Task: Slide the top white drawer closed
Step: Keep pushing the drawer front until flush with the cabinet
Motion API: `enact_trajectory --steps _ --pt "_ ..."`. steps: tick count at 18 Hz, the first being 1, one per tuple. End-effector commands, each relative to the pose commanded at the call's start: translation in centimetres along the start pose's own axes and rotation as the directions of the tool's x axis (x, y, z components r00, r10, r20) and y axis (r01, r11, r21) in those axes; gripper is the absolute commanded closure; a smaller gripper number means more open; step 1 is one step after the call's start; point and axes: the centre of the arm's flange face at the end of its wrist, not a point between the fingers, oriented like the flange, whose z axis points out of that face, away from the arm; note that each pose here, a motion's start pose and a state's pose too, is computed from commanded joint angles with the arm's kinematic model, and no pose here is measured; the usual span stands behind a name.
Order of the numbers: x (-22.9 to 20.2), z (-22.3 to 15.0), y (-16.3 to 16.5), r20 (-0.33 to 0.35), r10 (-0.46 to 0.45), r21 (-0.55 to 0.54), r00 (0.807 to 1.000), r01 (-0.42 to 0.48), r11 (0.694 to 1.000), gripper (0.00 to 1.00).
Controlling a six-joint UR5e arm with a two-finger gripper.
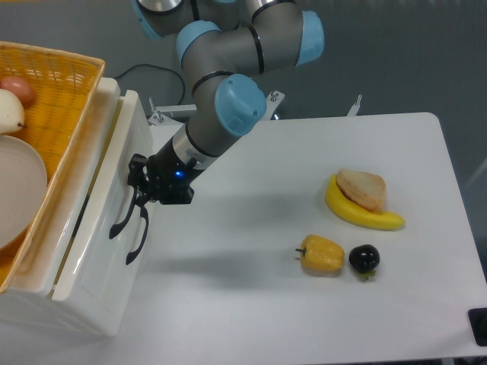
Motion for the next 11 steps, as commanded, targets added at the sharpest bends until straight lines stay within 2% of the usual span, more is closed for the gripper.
enact_trajectory --steps 11 --pt "0.7 0.62 -0.22 0.0 0.005 -0.003 1.0 -0.005 1.0 0.9"
